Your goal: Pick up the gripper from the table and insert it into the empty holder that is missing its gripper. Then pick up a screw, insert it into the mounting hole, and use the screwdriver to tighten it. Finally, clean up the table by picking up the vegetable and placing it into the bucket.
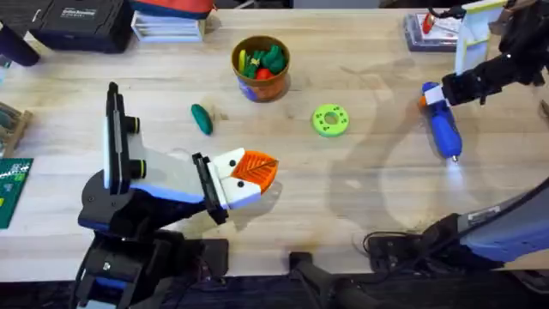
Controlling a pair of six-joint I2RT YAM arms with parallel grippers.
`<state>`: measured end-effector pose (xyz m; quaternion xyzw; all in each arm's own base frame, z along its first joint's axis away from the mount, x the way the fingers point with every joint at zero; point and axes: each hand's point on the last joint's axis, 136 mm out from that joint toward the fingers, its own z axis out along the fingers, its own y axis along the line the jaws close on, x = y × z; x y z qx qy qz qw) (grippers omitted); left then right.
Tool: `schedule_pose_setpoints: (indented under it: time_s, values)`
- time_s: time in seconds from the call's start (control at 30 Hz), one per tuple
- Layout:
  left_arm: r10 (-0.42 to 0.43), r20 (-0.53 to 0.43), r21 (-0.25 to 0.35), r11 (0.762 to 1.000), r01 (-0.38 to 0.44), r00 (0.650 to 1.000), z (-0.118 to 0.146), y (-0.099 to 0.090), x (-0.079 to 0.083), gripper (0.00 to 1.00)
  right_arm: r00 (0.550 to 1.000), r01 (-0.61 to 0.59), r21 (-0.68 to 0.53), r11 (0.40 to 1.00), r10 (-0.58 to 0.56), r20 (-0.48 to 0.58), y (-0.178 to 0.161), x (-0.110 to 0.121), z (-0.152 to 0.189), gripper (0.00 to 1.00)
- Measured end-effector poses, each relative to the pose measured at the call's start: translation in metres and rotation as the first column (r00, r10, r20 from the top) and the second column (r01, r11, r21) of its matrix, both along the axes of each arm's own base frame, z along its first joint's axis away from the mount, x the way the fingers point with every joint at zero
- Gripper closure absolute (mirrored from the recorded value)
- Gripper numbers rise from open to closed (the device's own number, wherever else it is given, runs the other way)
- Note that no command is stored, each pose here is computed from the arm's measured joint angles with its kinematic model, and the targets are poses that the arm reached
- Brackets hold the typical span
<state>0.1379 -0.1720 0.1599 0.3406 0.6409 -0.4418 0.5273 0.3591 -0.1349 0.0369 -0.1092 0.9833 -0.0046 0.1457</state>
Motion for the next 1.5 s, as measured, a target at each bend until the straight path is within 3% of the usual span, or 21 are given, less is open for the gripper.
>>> schedule_pose_setpoints:
  time_s: [0.2,0.33,0.47,0.6,0.83,1.07,1.23,1.37,1.5]
  values:
    - [0.0,0.0,0.0,1.0,0.0,1.0,0.0,0.0,0.0,0.996,0.996,0.084,0.029,0.996,-0.083,-0.029,0.002,-0.006,0.005,0.909]
    - [0.0,0.0,0.0,1.0,0.0,1.0,0.0,0.0,0.0,0.996,0.992,0.124,0.034,0.992,-0.124,-0.007,0.006,-0.012,0.029,0.909]
    - [0.0,0.001,0.0,1.0,0.0,1.0,0.0,0.0,0.0,0.996,0.984,0.131,0.004,0.991,-0.13,0.122,0.011,-0.01,0.081,0.909]
    - [0.0,0.0,0.0,1.0,0.0,1.0,0.0,0.0,0.0,0.996,0.943,0.145,-0.02,0.989,-0.133,0.304,0.023,-0.011,0.149,0.909]
    - [0.0,0.0,0.0,1.0,0.0,1.0,0.0,0.0,0.0,0.996,0.844,0.12,-0.019,0.993,-0.092,0.528,0.068,-0.05,0.228,0.909]
    - [0.0,0.0,0.0,1.0,0.0,1.0,0.0,0.0,0.0,0.996,0.695,-0.001,0.033,0.999,-0.023,0.718,0.13,-0.099,0.259,0.91]
    - [0.0,0.0,0.0,1.0,0.0,1.0,0.0,0.0,0.0,0.996,0.54,-0.159,0.084,0.984,0.015,0.841,0.174,-0.122,0.28,0.91]
    - [0.0,0.001,0.0,1.0,0.0,1.0,0.0,0.0,0.0,0.996,0.406,-0.303,0.137,0.943,-0.003,0.914,0.209,-0.128,0.297,0.911]
    - [0.0,0.0,0.0,1.0,0.0,1.0,0.0,0.0,0.0,0.996,0.327,-0.462,0.185,0.868,-0.027,0.945,0.249,-0.131,0.304,0.911]
